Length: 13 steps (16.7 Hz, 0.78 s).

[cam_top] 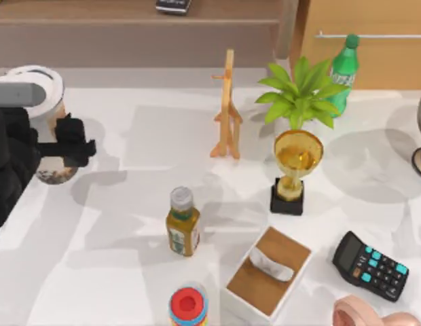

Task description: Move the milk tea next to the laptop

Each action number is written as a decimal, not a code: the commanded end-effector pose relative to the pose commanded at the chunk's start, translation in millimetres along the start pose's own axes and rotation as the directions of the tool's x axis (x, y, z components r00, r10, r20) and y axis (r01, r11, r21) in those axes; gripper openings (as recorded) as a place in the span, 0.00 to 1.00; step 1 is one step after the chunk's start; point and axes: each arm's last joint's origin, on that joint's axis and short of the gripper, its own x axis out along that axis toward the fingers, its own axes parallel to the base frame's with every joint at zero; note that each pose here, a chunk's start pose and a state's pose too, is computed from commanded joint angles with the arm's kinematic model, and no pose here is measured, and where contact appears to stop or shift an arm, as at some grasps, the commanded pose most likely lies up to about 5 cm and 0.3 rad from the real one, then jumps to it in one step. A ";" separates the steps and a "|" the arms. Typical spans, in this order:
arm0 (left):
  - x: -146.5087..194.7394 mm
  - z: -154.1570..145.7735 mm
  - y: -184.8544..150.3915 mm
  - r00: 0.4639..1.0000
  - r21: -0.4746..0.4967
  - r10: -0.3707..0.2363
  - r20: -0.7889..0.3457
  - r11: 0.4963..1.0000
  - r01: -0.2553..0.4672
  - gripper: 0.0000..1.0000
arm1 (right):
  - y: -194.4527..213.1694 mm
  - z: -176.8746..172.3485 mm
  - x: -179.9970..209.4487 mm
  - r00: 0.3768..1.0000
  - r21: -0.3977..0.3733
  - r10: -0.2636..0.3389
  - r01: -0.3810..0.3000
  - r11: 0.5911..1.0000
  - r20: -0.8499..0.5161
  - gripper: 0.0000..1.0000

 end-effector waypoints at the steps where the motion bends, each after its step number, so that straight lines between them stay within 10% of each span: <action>1: -1.5 -1.7 1.7 1.000 0.001 0.000 -0.005 1.000 0.000 0.00 | 0.0 0.0 0.0 1.000 0.000 0.000 0.000 1.000 0.000 1.00; 13: -2.0 -1.1 1.9 1.000 0.001 -0.007 0.018 1.000 0.007 0.00 | 0.0 0.0 0.0 1.000 0.000 0.000 0.000 1.000 0.000 1.00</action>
